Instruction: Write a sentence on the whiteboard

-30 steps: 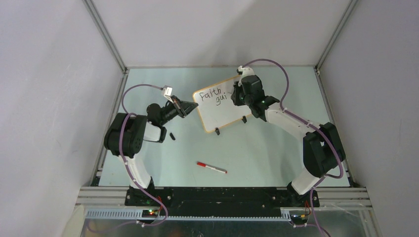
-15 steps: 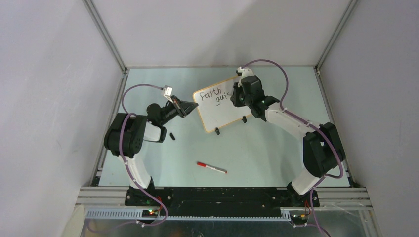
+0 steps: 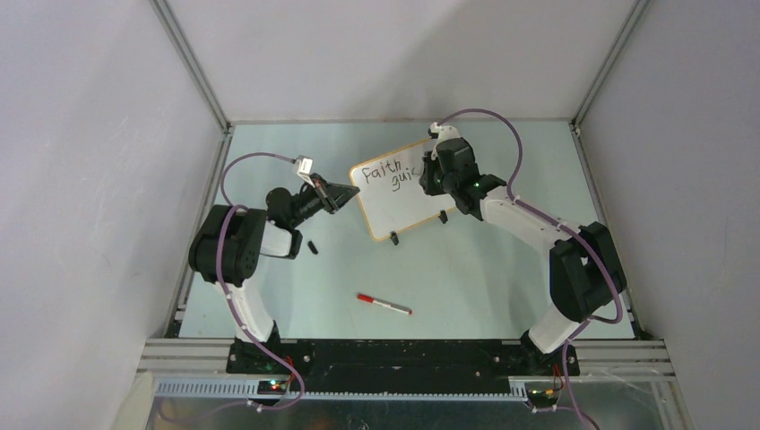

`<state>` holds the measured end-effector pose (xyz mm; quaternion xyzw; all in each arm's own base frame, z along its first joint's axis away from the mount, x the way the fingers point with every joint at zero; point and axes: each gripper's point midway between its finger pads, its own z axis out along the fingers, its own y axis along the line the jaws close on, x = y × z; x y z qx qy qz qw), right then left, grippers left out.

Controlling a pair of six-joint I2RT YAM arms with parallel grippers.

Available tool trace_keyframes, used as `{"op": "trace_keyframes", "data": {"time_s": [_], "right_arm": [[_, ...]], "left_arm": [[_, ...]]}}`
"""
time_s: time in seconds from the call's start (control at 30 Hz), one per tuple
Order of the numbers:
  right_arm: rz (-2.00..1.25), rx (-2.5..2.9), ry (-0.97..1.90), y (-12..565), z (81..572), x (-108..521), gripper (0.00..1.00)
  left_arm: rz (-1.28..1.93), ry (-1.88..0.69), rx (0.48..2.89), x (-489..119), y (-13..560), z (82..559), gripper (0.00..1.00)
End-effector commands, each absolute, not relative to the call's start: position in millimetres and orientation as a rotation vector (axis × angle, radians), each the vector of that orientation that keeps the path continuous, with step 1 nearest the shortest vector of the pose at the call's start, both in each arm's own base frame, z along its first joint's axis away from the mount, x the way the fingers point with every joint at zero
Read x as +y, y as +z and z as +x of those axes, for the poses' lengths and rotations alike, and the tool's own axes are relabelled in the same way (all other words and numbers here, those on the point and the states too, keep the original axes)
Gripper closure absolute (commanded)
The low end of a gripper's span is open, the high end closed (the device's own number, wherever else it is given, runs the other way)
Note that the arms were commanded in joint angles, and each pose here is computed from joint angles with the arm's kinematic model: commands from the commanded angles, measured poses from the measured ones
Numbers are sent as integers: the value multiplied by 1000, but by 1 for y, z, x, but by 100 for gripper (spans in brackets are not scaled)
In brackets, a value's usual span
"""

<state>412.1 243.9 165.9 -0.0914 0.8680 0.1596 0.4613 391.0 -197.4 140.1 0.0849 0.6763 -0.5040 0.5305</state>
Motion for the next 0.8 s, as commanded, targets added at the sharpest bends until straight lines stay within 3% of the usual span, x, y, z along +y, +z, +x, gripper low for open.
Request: {"op": "trace_keyframes", "data": {"time_s": [0.0, 0.77], "right_arm": [[-191, 2089, 371, 183, 424, 242, 100], [-163, 2055, 370, 193, 431, 238, 100]], "left_arm": [[257, -1157, 1592, -198, 145, 391, 100], [259, -1157, 1592, -198, 145, 391, 100]]}}
